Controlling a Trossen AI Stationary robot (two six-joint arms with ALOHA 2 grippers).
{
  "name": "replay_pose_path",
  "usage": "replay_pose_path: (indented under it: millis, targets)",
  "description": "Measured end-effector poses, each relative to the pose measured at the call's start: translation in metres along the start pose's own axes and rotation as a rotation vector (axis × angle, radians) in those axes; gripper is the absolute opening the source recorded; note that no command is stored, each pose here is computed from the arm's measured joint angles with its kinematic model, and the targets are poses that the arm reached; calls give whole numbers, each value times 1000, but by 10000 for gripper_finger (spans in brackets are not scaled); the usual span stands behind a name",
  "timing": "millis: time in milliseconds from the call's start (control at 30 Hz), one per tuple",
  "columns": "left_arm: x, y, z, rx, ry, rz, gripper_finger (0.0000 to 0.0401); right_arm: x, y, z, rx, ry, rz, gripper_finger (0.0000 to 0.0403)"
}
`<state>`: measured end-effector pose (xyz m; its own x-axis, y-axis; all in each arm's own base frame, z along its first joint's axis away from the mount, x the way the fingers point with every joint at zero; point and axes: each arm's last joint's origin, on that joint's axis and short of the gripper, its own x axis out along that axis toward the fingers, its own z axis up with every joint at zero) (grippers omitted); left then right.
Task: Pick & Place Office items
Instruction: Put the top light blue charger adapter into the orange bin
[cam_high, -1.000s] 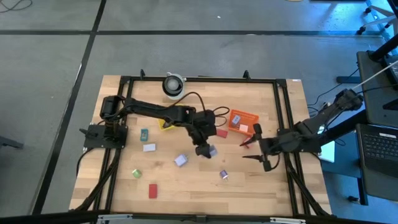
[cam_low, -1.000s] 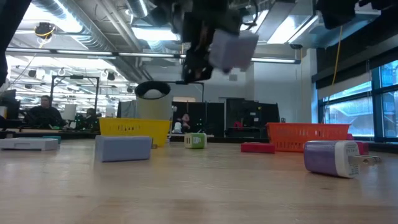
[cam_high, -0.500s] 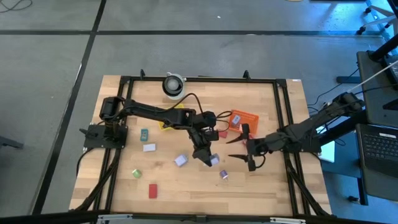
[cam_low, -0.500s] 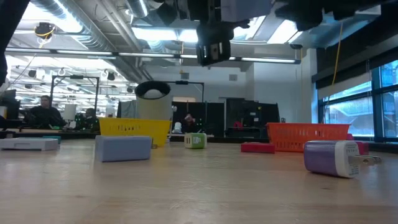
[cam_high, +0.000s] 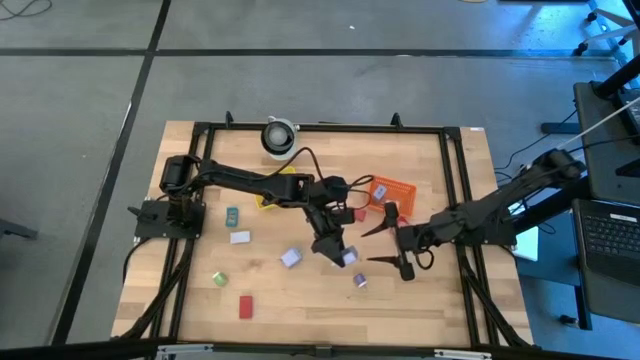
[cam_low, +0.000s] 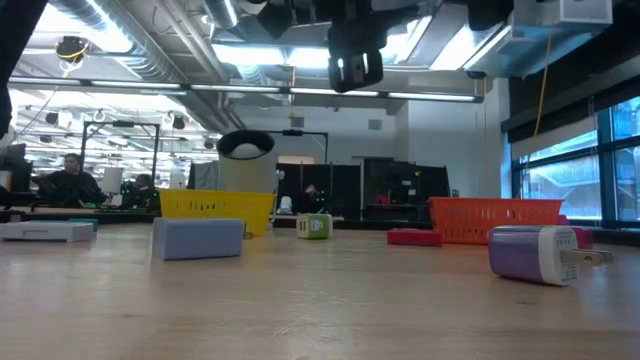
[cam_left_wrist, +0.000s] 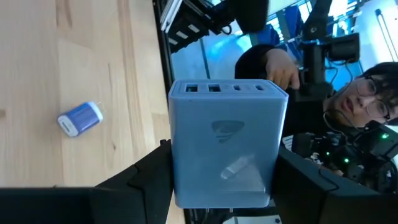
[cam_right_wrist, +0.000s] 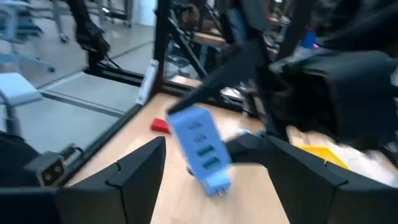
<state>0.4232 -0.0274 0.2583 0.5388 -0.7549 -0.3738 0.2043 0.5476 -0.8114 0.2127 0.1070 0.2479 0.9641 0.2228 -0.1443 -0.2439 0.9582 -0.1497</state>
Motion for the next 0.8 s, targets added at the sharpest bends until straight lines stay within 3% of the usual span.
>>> replay_pose_path:
  millis: [467, 800]
  targets:
    - [0, -2, 3, 8, -22, -18, 212, 34, 5, -17, 14, -22, 52, 270]
    - [3, -5, 1, 9, -11, -33, 212, 58, 9, -3, -54, -7, 82, 265]
